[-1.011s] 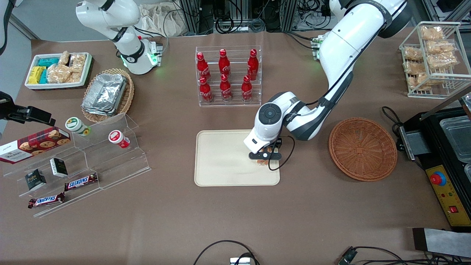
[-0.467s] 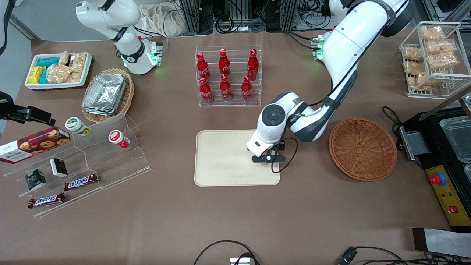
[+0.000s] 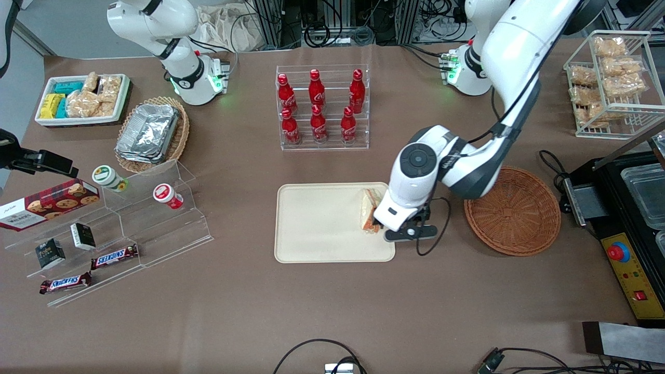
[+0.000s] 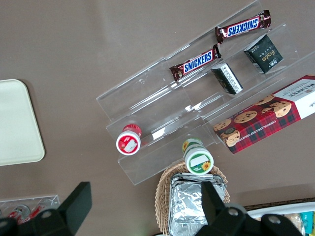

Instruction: Place sandwich from basket to tray

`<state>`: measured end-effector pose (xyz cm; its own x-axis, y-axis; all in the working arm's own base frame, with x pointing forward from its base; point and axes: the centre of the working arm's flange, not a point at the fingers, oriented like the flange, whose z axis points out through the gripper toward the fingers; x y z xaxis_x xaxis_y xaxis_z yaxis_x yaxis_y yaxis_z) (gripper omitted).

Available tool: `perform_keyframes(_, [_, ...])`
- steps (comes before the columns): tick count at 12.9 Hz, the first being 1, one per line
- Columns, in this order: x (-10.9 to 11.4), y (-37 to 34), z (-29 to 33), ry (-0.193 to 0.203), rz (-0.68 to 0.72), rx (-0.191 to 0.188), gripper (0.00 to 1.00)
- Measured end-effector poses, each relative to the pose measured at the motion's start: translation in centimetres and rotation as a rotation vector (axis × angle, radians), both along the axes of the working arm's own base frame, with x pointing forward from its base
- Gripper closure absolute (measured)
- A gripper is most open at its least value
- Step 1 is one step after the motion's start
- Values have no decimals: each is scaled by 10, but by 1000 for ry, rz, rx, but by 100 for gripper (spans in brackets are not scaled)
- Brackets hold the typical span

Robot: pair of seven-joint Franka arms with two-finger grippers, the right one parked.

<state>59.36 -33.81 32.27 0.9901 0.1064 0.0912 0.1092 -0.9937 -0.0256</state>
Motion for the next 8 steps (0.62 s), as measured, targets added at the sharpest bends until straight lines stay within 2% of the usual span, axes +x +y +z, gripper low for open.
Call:
perform_keyframes(5, [48, 61, 69, -12, 134, 43, 0])
perform_keyframes(8, [61, 88, 84, -11, 168, 51, 0])
